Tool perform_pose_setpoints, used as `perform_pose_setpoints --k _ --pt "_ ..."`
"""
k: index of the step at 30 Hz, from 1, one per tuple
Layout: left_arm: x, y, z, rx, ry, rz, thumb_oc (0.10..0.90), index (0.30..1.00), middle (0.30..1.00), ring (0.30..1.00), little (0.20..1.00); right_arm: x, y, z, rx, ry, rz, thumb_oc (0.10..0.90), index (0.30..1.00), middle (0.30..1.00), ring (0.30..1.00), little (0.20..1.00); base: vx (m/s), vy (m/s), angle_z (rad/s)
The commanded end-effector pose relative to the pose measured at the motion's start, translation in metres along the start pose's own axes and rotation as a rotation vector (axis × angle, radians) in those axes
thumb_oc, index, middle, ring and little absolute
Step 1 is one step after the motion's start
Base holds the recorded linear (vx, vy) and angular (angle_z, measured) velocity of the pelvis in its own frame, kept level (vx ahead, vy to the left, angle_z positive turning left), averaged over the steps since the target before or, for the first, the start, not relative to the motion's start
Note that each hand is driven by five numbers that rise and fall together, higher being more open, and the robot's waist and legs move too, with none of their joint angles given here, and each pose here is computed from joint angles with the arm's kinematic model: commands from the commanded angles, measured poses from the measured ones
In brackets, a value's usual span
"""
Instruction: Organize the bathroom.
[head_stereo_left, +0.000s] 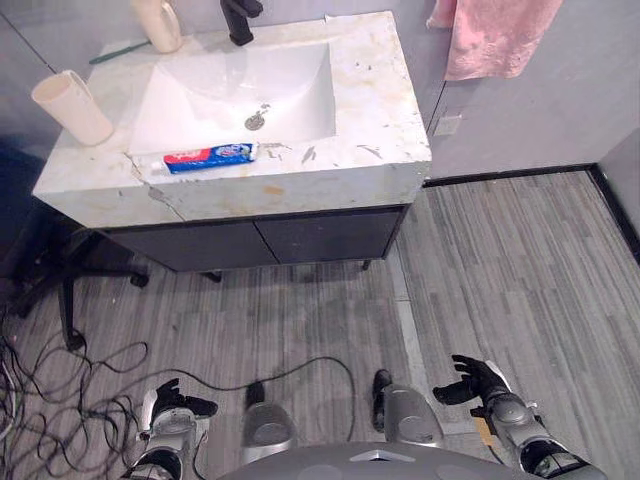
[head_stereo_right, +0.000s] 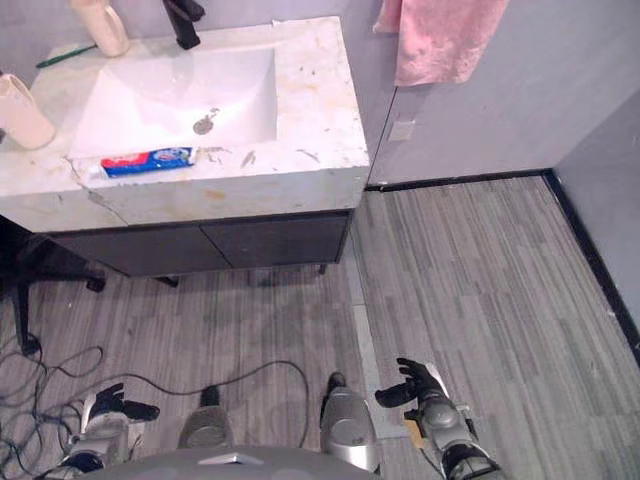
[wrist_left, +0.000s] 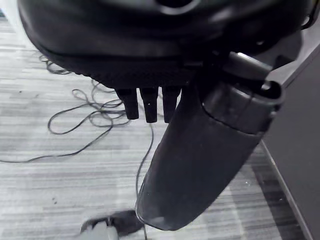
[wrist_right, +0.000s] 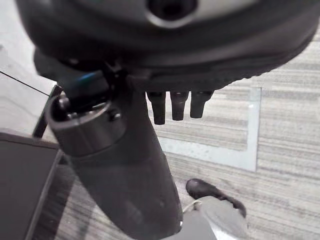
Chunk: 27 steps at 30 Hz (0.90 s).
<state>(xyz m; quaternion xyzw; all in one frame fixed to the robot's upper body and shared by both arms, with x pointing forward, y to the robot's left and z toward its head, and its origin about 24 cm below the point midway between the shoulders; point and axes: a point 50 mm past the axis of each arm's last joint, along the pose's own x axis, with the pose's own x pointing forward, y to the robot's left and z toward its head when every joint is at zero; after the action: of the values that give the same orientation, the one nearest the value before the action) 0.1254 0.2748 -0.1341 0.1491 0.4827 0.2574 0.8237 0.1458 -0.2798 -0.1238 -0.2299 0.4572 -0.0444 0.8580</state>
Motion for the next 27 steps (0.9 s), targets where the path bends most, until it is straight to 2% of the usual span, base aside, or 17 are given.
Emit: perform_pose_setpoints --k 1,5,10,19,24,25,27 --pt "0.008 0.030 0.031 0.020 -0.140 0.090 0.800 0.900 0.900 0.900 0.900 -0.003 -0.001 -0.001 0.049 -0.015 -0.020 0.800 0.900 0.900 0.900 0.900 0.13 0.533 0.35" --pt "0.008 0.035 0.037 0.000 -0.148 0.109 0.800 0.900 0.900 0.900 0.900 -0.003 0.005 0.000 -0.001 -0.011 0.003 0.800 0.900 0.900 0.900 0.900 0.12 0.370 -0.05" --pt "0.006 0.058 0.010 0.020 -0.110 0.175 0.800 0.900 0.900 0.900 0.900 -0.003 0.012 0.010 -0.058 -0.057 0.060 0.800 0.900 0.900 0.900 0.900 0.05 0.134 -1.09" --pt "0.008 0.063 0.014 -0.123 -0.086 0.230 0.800 0.900 0.900 0.900 0.900 -0.006 0.013 -0.008 -0.040 0.002 0.060 0.800 0.900 0.900 0.900 0.900 0.09 -0.096 0.38" --pt "0.003 0.099 0.043 -0.326 -0.232 0.425 0.800 0.900 0.900 0.900 0.900 -0.008 0.016 -0.011 -0.048 0.005 0.072 0.800 0.900 0.900 0.900 0.900 0.06 -0.079 0.02" --pt "-0.004 0.120 0.067 -0.384 -0.360 0.525 0.800 0.900 0.900 0.900 0.900 -0.009 0.018 -0.012 -0.044 0.006 0.076 0.800 0.900 0.900 0.900 0.900 0.01 -0.059 0.09" --pt "-0.011 0.137 0.085 -0.427 -0.426 0.620 0.800 0.900 0.900 0.900 0.900 -0.009 0.020 -0.012 -0.041 0.006 0.081 0.800 0.900 0.900 0.900 0.900 -0.01 -0.074 0.09"
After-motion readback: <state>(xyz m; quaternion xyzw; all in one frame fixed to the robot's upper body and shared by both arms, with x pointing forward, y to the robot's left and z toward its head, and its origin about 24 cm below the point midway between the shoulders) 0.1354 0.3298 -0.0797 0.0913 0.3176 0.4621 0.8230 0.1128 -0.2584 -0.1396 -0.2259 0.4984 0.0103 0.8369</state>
